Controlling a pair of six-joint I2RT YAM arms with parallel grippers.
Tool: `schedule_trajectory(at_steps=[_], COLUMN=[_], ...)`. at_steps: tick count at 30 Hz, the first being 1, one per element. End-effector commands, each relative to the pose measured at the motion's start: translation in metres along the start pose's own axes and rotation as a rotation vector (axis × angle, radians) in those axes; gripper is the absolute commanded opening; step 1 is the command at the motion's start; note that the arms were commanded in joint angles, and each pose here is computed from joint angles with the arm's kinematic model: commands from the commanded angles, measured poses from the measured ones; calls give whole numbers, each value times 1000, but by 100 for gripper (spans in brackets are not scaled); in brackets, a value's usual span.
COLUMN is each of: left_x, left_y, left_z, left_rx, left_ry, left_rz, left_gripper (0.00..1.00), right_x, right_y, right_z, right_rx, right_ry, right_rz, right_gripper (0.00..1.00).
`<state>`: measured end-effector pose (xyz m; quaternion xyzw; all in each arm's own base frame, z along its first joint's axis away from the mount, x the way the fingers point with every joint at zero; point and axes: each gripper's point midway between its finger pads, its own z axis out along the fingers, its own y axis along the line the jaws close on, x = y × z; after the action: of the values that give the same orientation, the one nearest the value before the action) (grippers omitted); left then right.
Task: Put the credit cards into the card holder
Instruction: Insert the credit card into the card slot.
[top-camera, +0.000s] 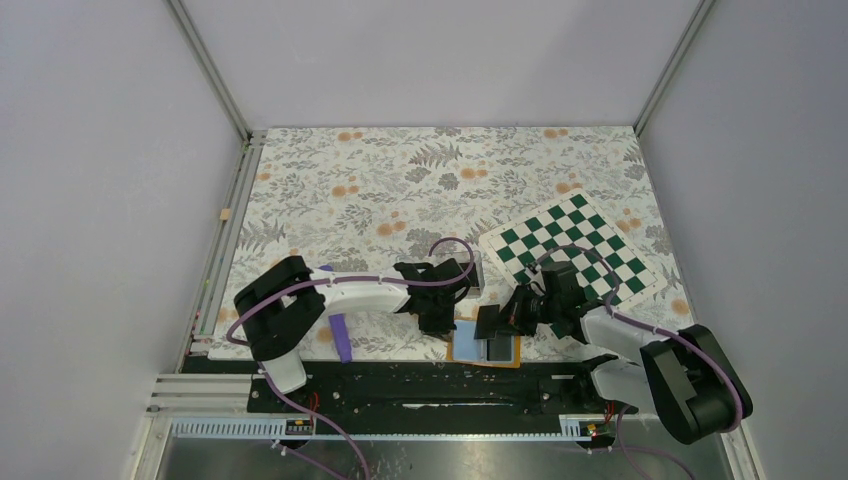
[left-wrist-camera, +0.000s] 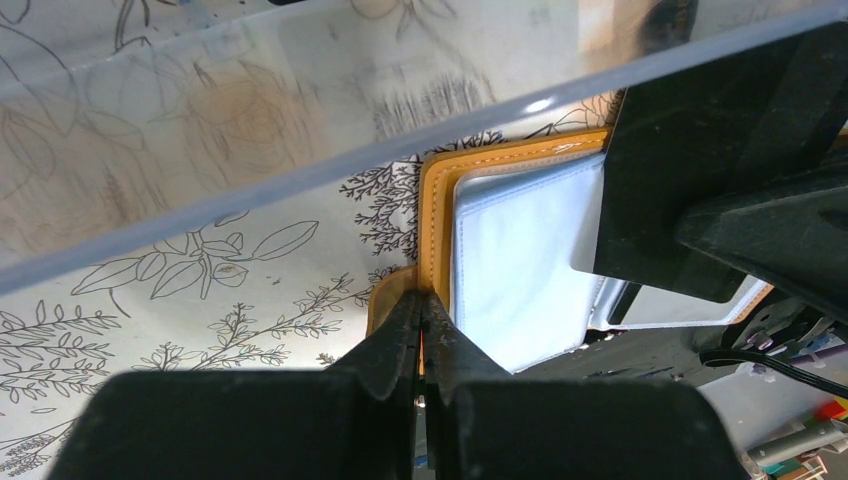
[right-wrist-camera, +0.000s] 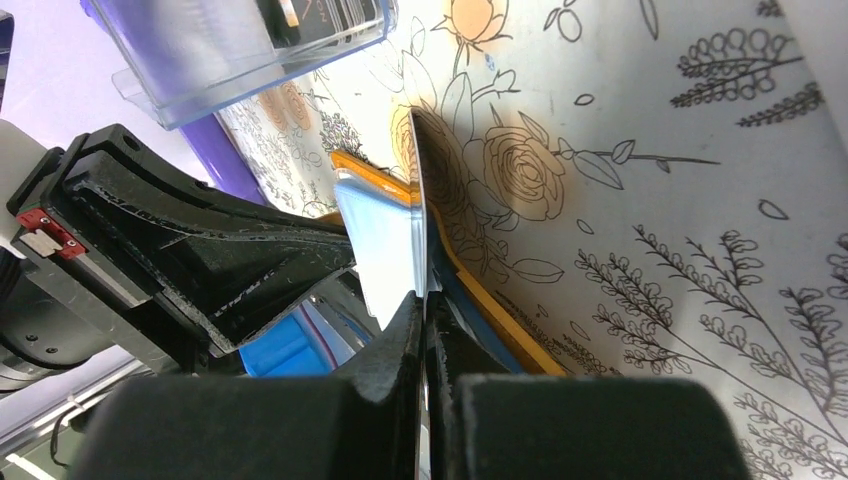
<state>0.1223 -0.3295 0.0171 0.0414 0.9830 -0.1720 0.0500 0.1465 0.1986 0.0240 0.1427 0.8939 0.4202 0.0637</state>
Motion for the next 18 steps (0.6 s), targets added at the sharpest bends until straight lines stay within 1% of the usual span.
schedule_trajectory(at_steps=[1,12,18], left_x=[8,6,5], left_y=[4,-2,-7], left_z=[14,15,17], left_rx=[-28,-11,9], left_ry=[36,41,46], left_rz=[12,4,-7], left_gripper=[0,0,0], right_x=[12,33,42], right_y=[-5,-20,-19], right_z=[1,-9,-10], right_rx=[-2,97,101], right_ry=[31,125,180], right_rz=[60,104,116], right_gripper=[0,0,0])
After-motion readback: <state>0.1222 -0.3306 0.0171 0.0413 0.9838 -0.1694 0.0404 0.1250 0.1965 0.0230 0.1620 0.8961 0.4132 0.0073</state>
